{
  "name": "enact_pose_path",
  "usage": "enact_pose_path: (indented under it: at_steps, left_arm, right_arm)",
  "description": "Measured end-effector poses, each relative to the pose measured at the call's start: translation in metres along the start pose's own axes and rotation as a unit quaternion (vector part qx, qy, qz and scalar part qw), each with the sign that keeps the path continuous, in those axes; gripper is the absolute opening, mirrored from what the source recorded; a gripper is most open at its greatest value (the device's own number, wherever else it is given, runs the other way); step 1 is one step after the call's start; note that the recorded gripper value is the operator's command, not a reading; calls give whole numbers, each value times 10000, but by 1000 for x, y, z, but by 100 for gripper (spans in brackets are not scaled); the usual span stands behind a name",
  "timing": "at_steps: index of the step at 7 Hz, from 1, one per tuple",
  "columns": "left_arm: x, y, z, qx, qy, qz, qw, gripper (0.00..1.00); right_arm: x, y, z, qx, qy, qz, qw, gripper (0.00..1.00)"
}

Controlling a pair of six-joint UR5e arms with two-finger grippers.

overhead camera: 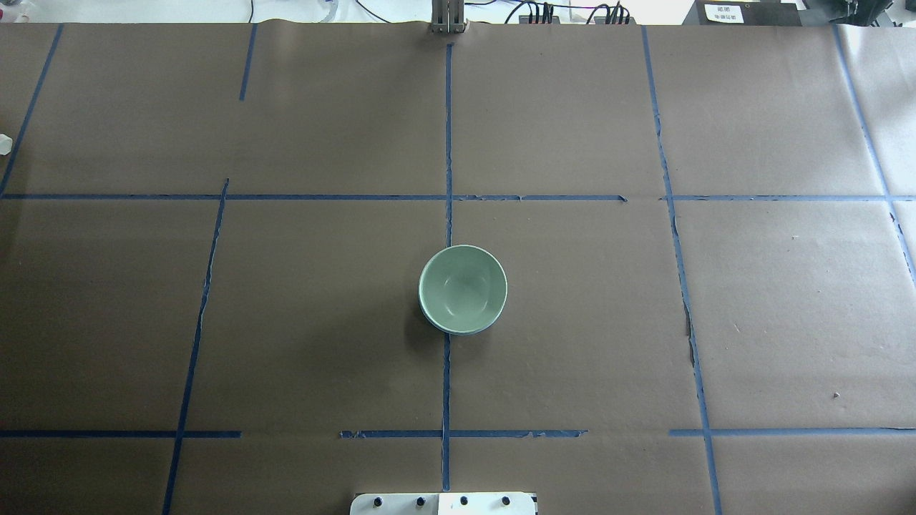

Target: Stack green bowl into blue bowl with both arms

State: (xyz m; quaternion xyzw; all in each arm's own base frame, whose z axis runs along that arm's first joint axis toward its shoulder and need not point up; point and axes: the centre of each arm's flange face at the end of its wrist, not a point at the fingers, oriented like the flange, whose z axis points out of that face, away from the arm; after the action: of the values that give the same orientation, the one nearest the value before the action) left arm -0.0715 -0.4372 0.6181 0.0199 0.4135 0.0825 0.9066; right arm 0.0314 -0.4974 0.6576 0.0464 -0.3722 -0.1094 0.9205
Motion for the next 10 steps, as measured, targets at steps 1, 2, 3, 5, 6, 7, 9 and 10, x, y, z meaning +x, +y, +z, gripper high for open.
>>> enact_pose_path:
  at_steps: [1,2,3,5,6,7,9,10]
  left_arm:
    - [-3,6,2,-36,5,-35,10000,100]
    - [-5,8,5,-56,21,-50,10000,100]
    - [-8,9,8,-60,38,-59,10000,100]
    - [-11,8,11,-23,38,-12,10000,100]
    - [-11,6,11,-2,31,20,10000,100]
    - [-10,4,9,20,23,49,10000,100]
    - [-5,-6,4,74,-2,135,9999,100]
    - [-3,-9,2,94,-14,166,9998,100]
  right_arm:
    - [-1,0,-1,11,-21,-6,10000,100]
    - [-3,-1,-3,30,-40,-17,10000,100]
    - [-4,-2,-6,54,-52,-17,10000,100]
    - [-4,-3,-16,144,-87,10,9999,100]
    - [-3,-2,-23,212,-145,41,9997,100]
    - [-2,-2,-27,257,-174,58,9995,100]
    - [-2,-6,-33,319,-150,44,9994,100]
    - [-2,-6,-34,329,-145,39,9993,100]
